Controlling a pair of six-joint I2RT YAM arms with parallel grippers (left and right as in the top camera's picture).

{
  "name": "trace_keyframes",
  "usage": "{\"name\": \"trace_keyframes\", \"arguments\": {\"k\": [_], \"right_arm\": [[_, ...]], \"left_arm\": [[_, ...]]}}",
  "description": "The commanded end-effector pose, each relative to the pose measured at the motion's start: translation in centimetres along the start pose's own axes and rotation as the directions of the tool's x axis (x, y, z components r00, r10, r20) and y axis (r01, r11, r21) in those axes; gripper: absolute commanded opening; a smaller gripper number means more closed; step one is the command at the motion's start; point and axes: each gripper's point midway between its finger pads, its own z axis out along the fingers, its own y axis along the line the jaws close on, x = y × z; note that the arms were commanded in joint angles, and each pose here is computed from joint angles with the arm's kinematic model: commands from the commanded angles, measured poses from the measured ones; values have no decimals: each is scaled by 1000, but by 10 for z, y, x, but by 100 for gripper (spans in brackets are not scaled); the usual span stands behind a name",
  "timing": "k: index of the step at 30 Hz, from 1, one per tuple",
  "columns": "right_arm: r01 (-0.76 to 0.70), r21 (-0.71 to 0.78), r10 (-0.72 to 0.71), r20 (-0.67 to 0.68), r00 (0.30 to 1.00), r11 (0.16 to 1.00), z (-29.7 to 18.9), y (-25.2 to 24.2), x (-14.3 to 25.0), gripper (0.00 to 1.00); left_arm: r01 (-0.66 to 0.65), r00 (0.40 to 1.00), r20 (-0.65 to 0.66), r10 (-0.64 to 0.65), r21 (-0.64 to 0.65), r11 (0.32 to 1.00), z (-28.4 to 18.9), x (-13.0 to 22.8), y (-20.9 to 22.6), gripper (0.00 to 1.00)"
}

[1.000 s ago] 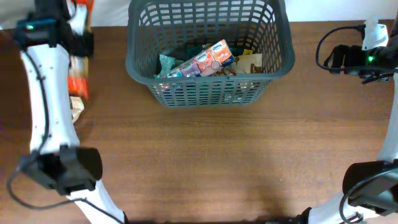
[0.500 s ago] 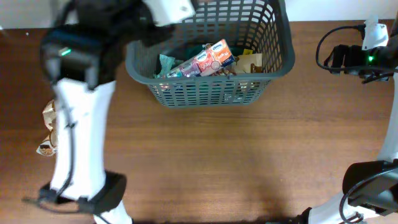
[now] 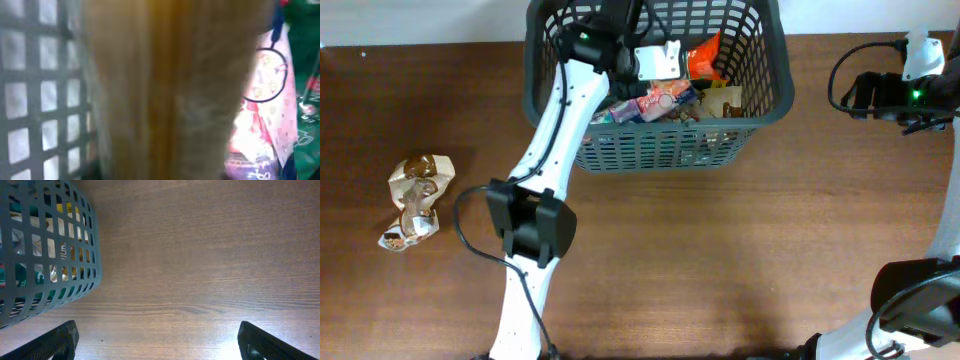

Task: Pack container
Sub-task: 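Place the pasta package into the basket with the left gripper, then grasp the clear-and-brown snack bag on the left with the left gripper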

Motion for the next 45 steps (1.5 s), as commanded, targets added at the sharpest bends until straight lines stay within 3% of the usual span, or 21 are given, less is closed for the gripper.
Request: {"name": "trace_keyframes", "arguments": {"k": [1, 3, 7, 12, 14, 22, 25, 28, 30, 34, 39, 41, 45], "right_arm": [[0, -9, 0, 13, 1000, 1000, -5, 2, 0, 99], [0, -9, 0, 13, 1000, 1000, -5, 2, 0, 99], [0, -9, 0, 13, 1000, 1000, -5, 2, 0, 99], [0, -9, 0, 13, 1000, 1000, -5, 2, 0, 99], [0, -9, 0, 13, 1000, 1000, -5, 2, 0, 99], [0, -9, 0, 13, 1000, 1000, -5, 2, 0, 99], [0, -9, 0, 13, 1000, 1000, -5, 2, 0, 99], [0, -9, 0, 13, 1000, 1000, -5, 2, 0, 99], [0, -9, 0, 13, 1000, 1000, -5, 2, 0, 99], [0, -9, 0, 13, 1000, 1000, -5, 2, 0, 99], [0, -9, 0, 13, 1000, 1000, -5, 2, 0, 99], [0, -9, 0, 13, 1000, 1000, -5, 2, 0, 99], [0, -9, 0, 13, 1000, 1000, -5, 2, 0, 99]], "left_arm": [[13, 1000, 19, -12, -85, 996, -31, -7, 19, 56], [75, 997, 4, -75, -116, 990, -37, -5, 25, 63], [251, 961, -38, -275, -306, 918, -89, 10, 56, 83], [319, 934, 9, -356, -464, 826, -187, 21, 73, 87], [363, 919, 58, -389, -507, 782, -234, 29, 72, 94], [532, 814, 169, -555, -600, 598, -354, 112, 56, 94], [606, 705, 80, -704, -585, 540, -350, 177, 25, 94], [716, 527, 2, -850, -539, 443, -314, 241, -6, 94], [783, 359, -79, -930, -518, 346, -281, 288, -37, 94], [833, 149, -198, -969, -502, 231, -226, 354, -88, 94], [855, 1, -301, -954, -494, 157, -175, 400, -145, 84], [834, -99, -314, -944, -544, 93, -161, 420, -164, 84], [826, -146, -349, -926, -557, 80, -145, 433, -175, 83]]}}
